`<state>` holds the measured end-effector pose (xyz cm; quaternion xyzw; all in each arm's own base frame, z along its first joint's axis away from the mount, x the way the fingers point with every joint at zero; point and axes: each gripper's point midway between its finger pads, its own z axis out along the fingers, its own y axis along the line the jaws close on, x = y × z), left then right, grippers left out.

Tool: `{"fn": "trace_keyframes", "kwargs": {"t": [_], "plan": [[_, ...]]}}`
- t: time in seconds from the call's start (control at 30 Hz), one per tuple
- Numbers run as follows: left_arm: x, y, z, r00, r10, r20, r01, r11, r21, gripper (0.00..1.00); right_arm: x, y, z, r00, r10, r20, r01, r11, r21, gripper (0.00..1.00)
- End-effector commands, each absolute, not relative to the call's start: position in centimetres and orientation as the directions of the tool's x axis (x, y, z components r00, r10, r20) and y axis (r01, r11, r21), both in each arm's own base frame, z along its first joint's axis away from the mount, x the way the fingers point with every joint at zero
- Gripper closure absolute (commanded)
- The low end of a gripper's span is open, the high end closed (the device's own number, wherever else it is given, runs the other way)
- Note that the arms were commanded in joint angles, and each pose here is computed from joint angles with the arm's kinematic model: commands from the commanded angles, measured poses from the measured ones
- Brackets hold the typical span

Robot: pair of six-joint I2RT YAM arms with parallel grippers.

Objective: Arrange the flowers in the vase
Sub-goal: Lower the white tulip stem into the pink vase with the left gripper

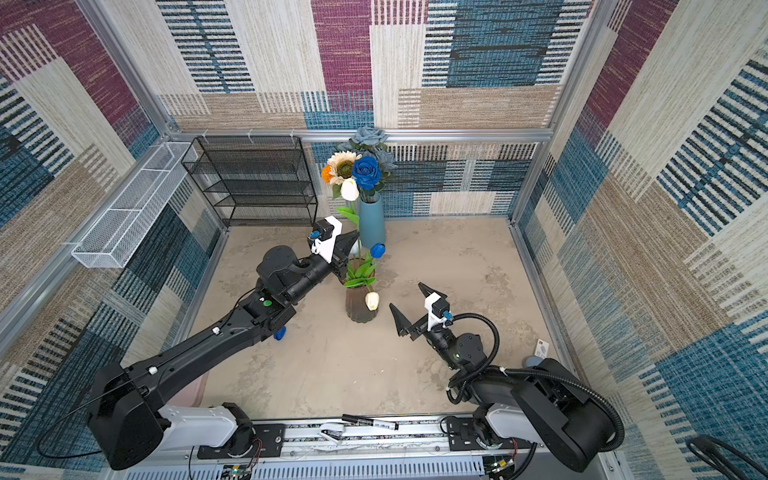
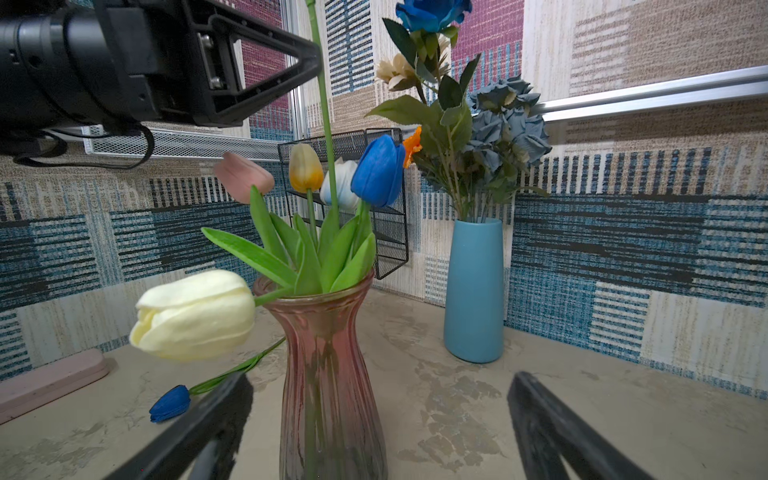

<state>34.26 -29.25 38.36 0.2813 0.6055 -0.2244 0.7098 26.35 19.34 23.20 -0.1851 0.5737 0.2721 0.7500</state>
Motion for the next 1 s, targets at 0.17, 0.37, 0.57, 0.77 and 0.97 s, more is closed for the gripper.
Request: {"fn": "trace_keyframes", "kwargs": {"t": [0.17,0.37,0.57,0.77,0.97], "plan": [[32.9,-28.0,42.1,0.253,-0.01,-0.968,0.639,0.752,0.159,1.0,26.1,19.3,24.4,0.222,0.231,-0.947,-0.629,0.776,0.041,0.0],[33.0,-27.8,42.0,0.258,-0.009,-0.966,0.63,0.759,0.161,1.0,26.1,19.4,24.4,0.223,0.229,-0.947,-0.631,0.775,0.039,0.0],[34.3,-28.6,40.7,0.265,0.023,-0.964,0.611,0.769,0.187,1.0,26.0,19.3,24.5,0.226,0.231,-0.946,-0.631,0.775,0.039,0.0],[35.3,-29.5,39.7,0.262,0.019,-0.965,0.618,0.765,0.183,1.0,26.0,19.1,24.6,0.233,0.229,-0.945,-0.623,0.781,0.036,0.0],[36.0,-29.6,37.2,0.199,0.045,-0.979,0.617,0.77,0.16,1.0,26.0,19.0,24.6,0.237,0.228,-0.945,-0.618,0.786,0.035,0.0]]}}
